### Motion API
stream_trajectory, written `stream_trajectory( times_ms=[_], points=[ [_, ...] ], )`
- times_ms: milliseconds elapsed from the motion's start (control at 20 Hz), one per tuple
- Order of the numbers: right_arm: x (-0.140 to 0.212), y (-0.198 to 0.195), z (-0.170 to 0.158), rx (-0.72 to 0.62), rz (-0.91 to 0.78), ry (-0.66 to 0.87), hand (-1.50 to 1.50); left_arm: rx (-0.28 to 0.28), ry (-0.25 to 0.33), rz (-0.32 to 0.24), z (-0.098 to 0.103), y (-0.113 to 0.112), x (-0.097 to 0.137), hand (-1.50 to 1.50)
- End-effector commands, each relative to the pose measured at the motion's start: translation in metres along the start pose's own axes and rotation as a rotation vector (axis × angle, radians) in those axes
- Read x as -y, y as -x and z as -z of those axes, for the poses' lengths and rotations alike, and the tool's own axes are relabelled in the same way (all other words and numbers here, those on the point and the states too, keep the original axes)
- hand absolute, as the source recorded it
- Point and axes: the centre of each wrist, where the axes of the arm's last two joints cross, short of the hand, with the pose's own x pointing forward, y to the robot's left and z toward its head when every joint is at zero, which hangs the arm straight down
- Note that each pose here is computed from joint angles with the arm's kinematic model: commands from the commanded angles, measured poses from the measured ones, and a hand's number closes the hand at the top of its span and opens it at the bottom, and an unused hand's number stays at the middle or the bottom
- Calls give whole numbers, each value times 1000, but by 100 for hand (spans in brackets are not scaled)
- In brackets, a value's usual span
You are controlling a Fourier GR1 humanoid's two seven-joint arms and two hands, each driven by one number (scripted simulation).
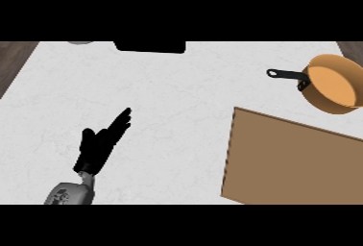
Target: Pick the lemon from the tray and place it in the pot
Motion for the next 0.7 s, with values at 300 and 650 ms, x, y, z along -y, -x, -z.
stream_trajectory(
  times_ms=[300,650],
  points=[
    [-38,-22,12,-282,-105,-414,-150,4,13,-16,7,8,14,0],
    [-50,-34,5,-132,191,-264,-150,0,19,-3,5,-6,-5,0]
  ],
)
